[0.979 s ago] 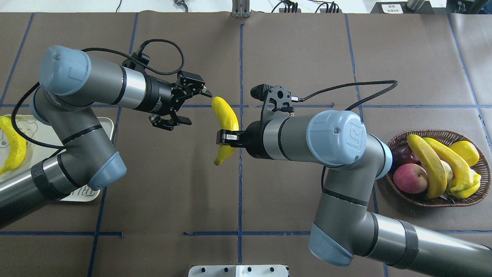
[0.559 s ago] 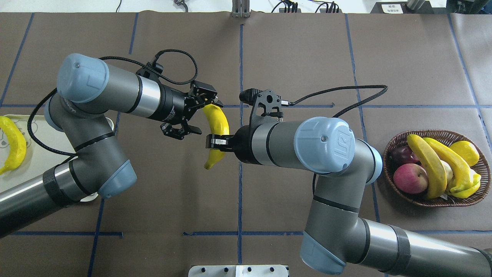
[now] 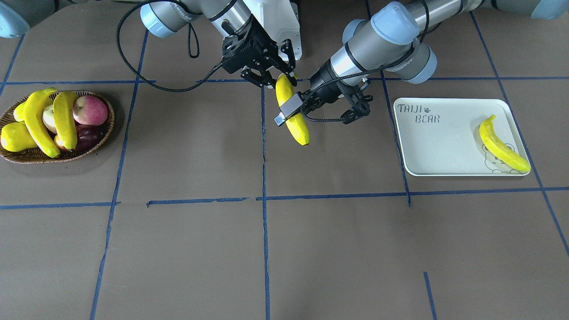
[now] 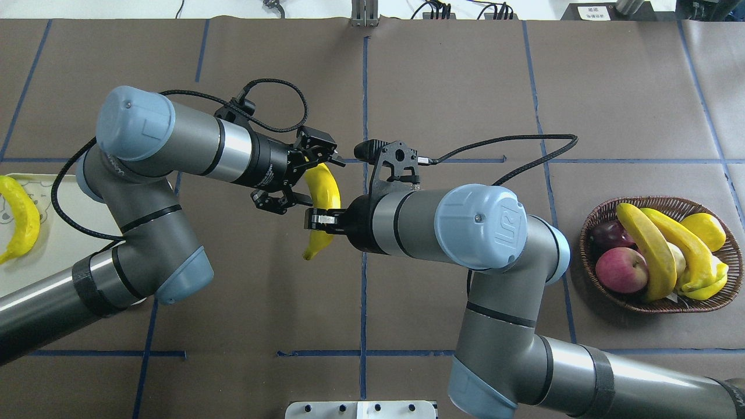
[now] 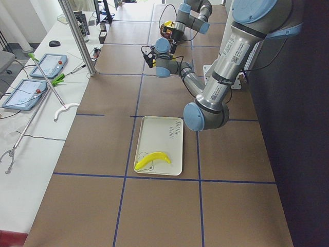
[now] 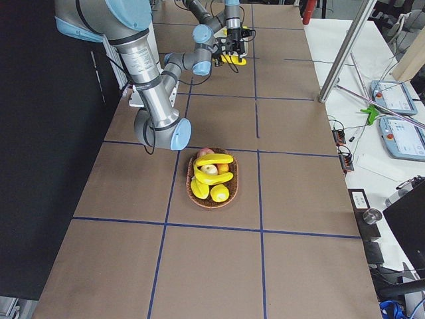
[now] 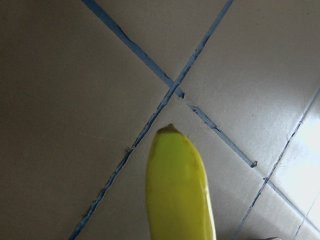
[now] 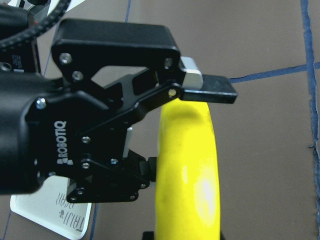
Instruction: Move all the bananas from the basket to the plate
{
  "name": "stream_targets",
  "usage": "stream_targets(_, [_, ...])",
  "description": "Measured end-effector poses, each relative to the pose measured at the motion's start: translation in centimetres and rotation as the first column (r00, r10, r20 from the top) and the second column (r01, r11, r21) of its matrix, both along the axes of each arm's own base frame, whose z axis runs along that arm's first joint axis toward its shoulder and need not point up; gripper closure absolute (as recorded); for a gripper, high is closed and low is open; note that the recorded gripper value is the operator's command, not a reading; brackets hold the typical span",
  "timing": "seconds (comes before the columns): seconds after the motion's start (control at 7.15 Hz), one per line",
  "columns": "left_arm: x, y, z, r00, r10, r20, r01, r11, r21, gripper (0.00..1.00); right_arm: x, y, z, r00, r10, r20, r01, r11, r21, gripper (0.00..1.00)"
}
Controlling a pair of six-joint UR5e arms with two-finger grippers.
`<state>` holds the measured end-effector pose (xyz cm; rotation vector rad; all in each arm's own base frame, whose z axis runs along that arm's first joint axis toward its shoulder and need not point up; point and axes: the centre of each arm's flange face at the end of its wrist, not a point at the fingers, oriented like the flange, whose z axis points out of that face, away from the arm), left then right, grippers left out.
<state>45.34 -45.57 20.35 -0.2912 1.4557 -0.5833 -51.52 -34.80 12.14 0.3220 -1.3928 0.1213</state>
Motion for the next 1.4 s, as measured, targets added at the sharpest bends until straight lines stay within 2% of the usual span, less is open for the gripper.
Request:
stream_targets(0.14, [0.0, 0.0, 0.0, 1.0, -0.007, -0.001, 0.007, 1.0, -0.003, 0.82, 0.0, 0.0, 0.0, 1.0, 0.0, 0.0, 0.0, 1.0, 0.001, 0.96])
stream_targets(0.28, [-0.1, 0.0, -0.1, 1.0, -0.011, -0.004, 0.011, 1.0, -0.008, 0.99, 0.0, 0.0, 0.0, 1.0, -0.001, 0.001, 0.001, 1.0, 0.001, 0.96])
stream_targets(0.42, [-0.2, 0.1, -0.1, 1.0, -0.013, -0.005, 0.013, 1.0, -0.012, 1.0, 0.0, 0.1, 0.0, 1.0, -0.001, 0.001, 0.001, 1.0, 0.002, 0.91])
stream_targets(0.56, [-0.3, 0.1, 0.0, 1.0, -0.014, -0.004, 0.014, 1.0, -0.015, 1.0, 0.0, 0.1, 0.0, 1.0, -0.001, 0.001, 0.001, 1.0, 0.003, 0.48])
stream_targets(0.7, [-0.4, 0.1, 0.2, 1.0, -0.015, -0.002, 0.015, 1.0, -0.017, 1.0, 0.1, 0.1, 0.0, 1.0, -0.001, 0.001, 0.001, 1.0, 0.004, 0.01])
stream_targets(1.4, [-0.4, -0.1, 1.2, 1.0, -0.02, 0.013, 0.02, 1.0, -0.022, 1.0, 0.1, 0.2, 0.3, 1.0, -0.013, -0.011, 0.013, 1.0, 0.008, 0.0])
